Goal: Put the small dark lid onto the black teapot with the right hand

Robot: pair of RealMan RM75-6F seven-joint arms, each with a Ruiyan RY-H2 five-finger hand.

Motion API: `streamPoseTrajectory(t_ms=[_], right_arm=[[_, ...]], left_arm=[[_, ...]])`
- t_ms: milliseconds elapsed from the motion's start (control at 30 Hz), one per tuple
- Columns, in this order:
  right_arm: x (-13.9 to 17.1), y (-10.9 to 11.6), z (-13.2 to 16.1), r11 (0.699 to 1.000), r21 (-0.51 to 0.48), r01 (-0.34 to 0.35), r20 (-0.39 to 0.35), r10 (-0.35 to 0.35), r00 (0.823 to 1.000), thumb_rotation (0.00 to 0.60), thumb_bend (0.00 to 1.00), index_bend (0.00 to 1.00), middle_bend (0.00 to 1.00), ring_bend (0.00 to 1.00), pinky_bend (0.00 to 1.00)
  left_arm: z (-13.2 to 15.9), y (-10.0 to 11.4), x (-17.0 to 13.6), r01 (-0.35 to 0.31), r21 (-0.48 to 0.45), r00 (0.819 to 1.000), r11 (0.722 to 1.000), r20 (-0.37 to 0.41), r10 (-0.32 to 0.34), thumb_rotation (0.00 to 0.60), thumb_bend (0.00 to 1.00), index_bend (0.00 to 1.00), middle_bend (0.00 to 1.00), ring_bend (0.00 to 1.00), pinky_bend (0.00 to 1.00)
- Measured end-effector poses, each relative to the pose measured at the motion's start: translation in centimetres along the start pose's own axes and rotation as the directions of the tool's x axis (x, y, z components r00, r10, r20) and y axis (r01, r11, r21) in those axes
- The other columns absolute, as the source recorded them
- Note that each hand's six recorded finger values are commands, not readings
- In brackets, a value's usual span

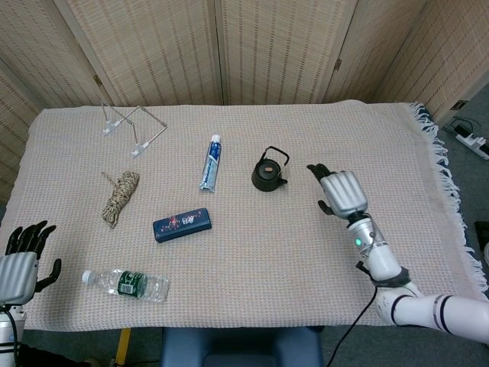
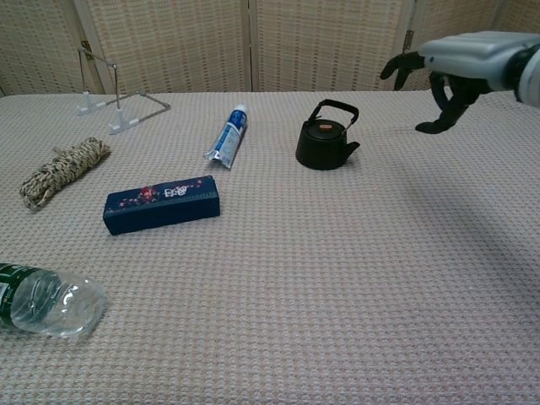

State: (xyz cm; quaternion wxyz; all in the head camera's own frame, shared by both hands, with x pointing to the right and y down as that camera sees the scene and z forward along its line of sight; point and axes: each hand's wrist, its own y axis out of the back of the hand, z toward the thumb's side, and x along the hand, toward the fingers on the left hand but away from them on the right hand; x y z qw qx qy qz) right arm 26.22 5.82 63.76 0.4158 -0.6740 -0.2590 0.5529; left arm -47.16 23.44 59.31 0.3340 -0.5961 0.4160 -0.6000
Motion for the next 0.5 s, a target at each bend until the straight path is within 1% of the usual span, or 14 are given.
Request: streamPoseTrajectory(t_ms=[33,133,233,367,433,500], right_arm=[[1.5,0.2,-1.6,1.000,-0.016,0.020,0.032,-0.020,0.999,0.600,0.34,0.13,0.19,0.28,0.29],[5.5,0.3,-5.1,0.996,-0.054,0.069,0.104,-0.064,0.993,0.600,0.34,0.11,0.16,0.24,0.27],[9.5,0.0,-7.8,0.989,-0.095,0.115,0.163,-0.099,0.982,0.600,0.34,0.10,0.14,0.22,0.25],[14.5,-0.7,-10.0,0.971,-0.169,0.168,0.226,-0.128,0.966,0.600,0.34,0.10,0.14,0.24,0.25],[16.7,-1.3,-10.7,0.963,-0.199,0.182,0.248,-0.130,0.960,0.600,0.34,0.10,0.14,0.24,0.25],[18.3,-1.7,-11.0,0.962,-0.203,0.182,0.261,-0.127,0.957,0.600,0.34,0.10,0.14,0.24,0.24]], left_arm=[[0.1,0.0,0.1,-0.002,0.001,1.000,1.000,0.004,0.002,0.600,0.43,0.08,0.04,0.05,0.00],[0.8,0.3,0.3,-0.014,0.001,1.000,1.000,0.021,0.014,0.600,0.43,0.04,0.04,0.05,0.00],[1.4,0.4,0.4,-0.024,0.001,0.999,1.000,0.035,0.024,0.600,0.43,0.04,0.04,0.05,0.00],[2.0,0.5,0.5,-0.027,-0.003,0.999,1.000,0.040,0.027,0.600,0.43,0.04,0.04,0.05,0.00],[2.3,0.4,0.5,-0.026,-0.003,0.999,1.000,0.044,0.026,0.600,0.43,0.04,0.04,0.05,0.00],[2.6,0.5,0.5,-0.027,-0.001,0.998,1.000,0.050,0.027,0.600,0.43,0.04,0.04,0.05,0.00]])
